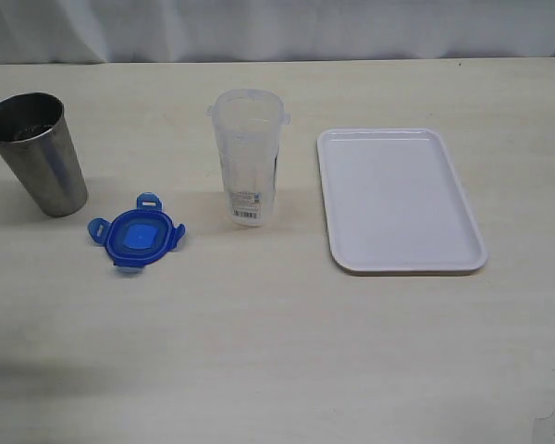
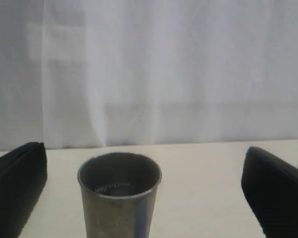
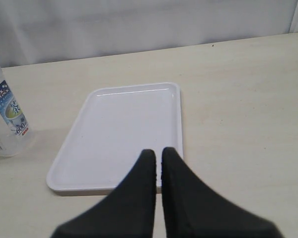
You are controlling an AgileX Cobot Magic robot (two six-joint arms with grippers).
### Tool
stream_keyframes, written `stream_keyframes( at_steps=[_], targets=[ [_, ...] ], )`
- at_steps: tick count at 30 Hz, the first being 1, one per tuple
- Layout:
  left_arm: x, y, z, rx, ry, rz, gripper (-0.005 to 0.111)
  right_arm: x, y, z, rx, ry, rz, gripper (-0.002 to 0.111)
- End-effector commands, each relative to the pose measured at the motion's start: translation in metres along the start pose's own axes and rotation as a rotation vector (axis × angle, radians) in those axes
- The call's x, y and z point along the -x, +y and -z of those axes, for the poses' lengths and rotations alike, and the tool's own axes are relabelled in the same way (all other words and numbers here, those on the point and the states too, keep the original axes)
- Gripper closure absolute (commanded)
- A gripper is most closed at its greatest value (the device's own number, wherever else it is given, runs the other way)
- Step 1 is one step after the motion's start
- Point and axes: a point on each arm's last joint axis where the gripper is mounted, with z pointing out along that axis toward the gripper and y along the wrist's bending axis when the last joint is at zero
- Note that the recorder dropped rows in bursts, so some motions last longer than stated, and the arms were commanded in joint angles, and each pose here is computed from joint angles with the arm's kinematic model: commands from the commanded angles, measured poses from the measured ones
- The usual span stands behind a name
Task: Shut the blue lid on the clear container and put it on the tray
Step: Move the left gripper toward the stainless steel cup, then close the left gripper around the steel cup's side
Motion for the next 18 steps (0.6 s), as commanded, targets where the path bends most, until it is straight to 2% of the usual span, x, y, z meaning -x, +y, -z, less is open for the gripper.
stream_keyframes(
  at_steps=[1,6,18],
  targets=[
    [-0.015,0.002,-0.013,-0.003,0.038,0.005,0.002,-0.001,0.0,0.0,-0.006,-0.005,0.0,0.104],
    [-0.036,0.005,-0.026,0.001,0.157,0.014,0.002,-0.001,0.0,0.0,-0.006,-0.005,0.0,0.104],
    [-0.064,0.011,-0.066,-0.026,0.264,0.01,0.002,-0.001,0.0,0.0,-0.006,-0.005,0.0,0.104]
  ],
)
